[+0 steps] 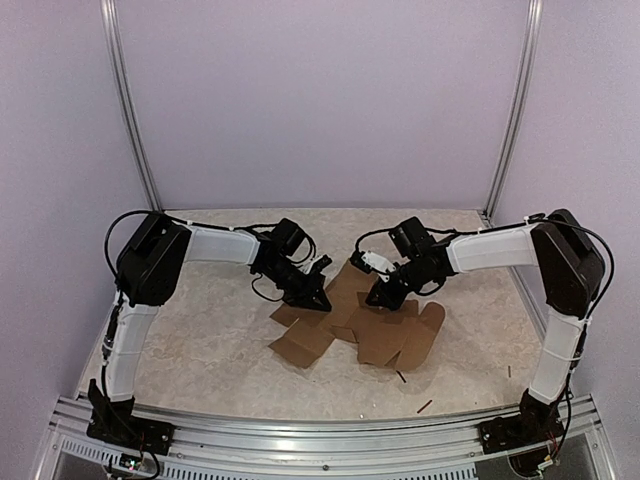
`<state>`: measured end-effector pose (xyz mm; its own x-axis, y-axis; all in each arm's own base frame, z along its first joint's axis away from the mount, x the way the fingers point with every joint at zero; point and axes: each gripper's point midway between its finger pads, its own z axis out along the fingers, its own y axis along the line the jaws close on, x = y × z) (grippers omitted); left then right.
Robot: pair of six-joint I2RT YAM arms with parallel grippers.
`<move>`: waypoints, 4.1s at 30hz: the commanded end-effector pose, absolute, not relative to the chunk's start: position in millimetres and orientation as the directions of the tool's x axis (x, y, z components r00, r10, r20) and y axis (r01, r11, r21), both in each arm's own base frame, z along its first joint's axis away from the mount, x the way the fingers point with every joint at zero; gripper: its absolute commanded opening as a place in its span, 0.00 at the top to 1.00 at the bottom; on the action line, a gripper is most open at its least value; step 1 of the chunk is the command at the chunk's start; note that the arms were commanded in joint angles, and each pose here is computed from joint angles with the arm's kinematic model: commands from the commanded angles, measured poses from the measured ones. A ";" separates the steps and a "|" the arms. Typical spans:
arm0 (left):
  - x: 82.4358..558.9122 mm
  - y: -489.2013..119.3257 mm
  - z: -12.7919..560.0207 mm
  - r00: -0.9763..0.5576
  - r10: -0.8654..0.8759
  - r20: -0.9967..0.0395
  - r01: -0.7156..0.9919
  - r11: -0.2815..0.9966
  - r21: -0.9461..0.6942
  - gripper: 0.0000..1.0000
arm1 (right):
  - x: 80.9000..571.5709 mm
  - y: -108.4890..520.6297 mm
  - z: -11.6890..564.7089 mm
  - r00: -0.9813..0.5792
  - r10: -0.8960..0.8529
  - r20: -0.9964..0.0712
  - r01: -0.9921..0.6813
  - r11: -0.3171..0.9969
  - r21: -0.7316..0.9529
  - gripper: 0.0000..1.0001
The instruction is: Fold the paper box
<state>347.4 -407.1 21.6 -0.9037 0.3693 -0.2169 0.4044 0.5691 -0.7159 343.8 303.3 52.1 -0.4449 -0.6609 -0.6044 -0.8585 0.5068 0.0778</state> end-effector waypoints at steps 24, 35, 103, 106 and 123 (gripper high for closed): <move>333.9 -395.3 -22.6 -0.906 0.403 -0.126 0.384 0.663 -0.643 1.00 | 298.0 325.7 47.1 -0.457 -0.680 -0.574 -0.889 0.332 0.314 0.70; 331.3 -393.2 -22.6 -0.906 0.405 -0.119 0.383 0.669 -0.637 1.00 | 295.1 327.1 78.3 -0.427 -0.646 -0.633 -0.904 0.312 0.291 0.64; 326.3 -396.7 -28.3 -0.911 0.400 -0.099 0.367 0.678 -0.637 1.00 | 295.4 313.9 53.1 -0.447 -0.715 -0.537 -0.894 0.379 0.240 0.97; 325.4 -397.0 -28.4 -0.911 0.401 -0.097 0.367 0.677 -0.638 1.00 | 291.6 317.7 51.0 -0.437 -0.725 -0.532 -0.899 0.366 0.241 0.97; 323.3 -395.1 -27.0 -0.908 0.406 -0.097 0.371 0.677 -0.635 1.00 | 271.2 329.3 64.7 -0.410 -0.738 -0.537 -0.911 0.305 0.277 0.97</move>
